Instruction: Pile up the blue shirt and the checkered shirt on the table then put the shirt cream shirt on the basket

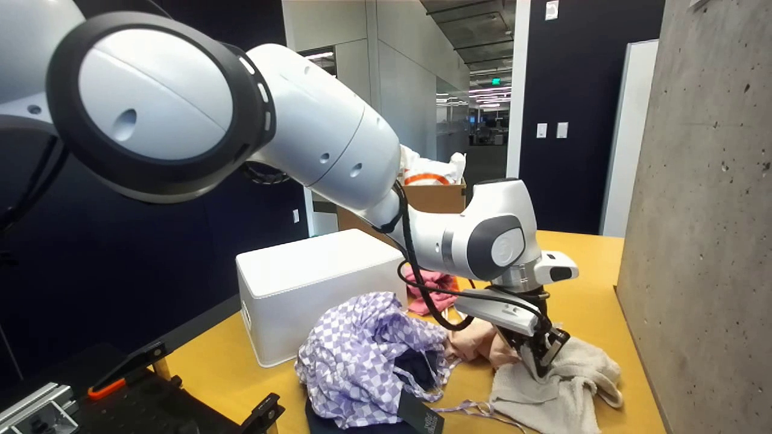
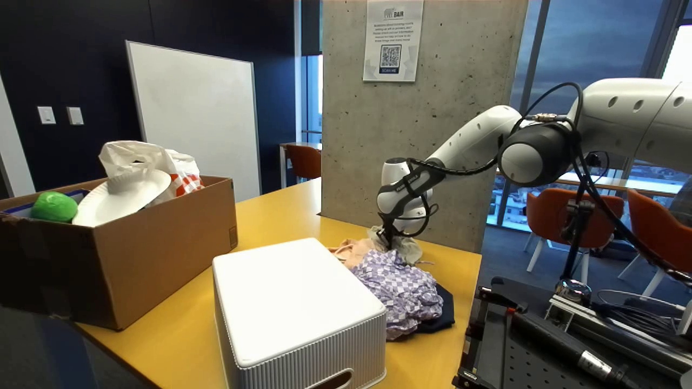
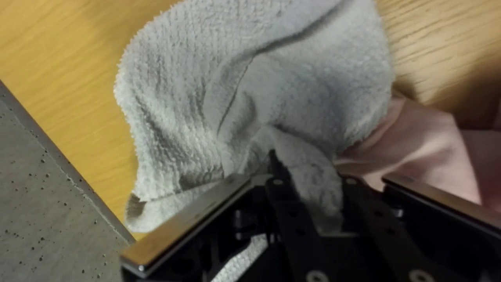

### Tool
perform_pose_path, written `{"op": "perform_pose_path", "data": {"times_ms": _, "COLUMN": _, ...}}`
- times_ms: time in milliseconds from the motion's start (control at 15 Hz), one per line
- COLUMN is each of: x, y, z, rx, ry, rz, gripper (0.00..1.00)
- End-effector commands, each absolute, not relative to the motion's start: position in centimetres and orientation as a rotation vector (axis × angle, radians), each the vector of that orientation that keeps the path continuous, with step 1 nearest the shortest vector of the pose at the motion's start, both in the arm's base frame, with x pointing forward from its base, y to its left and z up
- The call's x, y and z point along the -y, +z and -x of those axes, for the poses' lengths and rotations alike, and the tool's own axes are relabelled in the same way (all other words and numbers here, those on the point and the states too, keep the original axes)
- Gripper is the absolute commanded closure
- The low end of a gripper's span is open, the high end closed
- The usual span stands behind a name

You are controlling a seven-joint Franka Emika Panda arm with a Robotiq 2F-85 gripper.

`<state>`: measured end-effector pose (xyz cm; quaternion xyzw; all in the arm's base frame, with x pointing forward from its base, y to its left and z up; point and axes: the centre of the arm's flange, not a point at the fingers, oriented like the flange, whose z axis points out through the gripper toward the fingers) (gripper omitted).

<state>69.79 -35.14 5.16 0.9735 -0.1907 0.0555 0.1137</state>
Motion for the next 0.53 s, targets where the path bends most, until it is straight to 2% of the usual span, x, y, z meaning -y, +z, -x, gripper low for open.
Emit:
{"op": "perform_pose_path", "data": {"times_ms": 0, "x": 34.0, "y": 7.9, "z": -70.8, "rx": 0.569, "ry": 0.163, "rz": -2.836, "gripper": 1.0}}
{"op": "perform_pose_path", "data": {"times_ms": 133, "x": 32.5, "y": 10.2, "z": -71.1, "rx": 0.561, "ry": 0.191, "rz": -2.824, "gripper": 0.97}}
{"op": "perform_pose_path", "data": {"times_ms": 467, "x": 27.3, "y": 19.4, "z": -72.5, "rx": 0.551, "ry": 0.306, "rz": -2.788, "gripper": 0.97}}
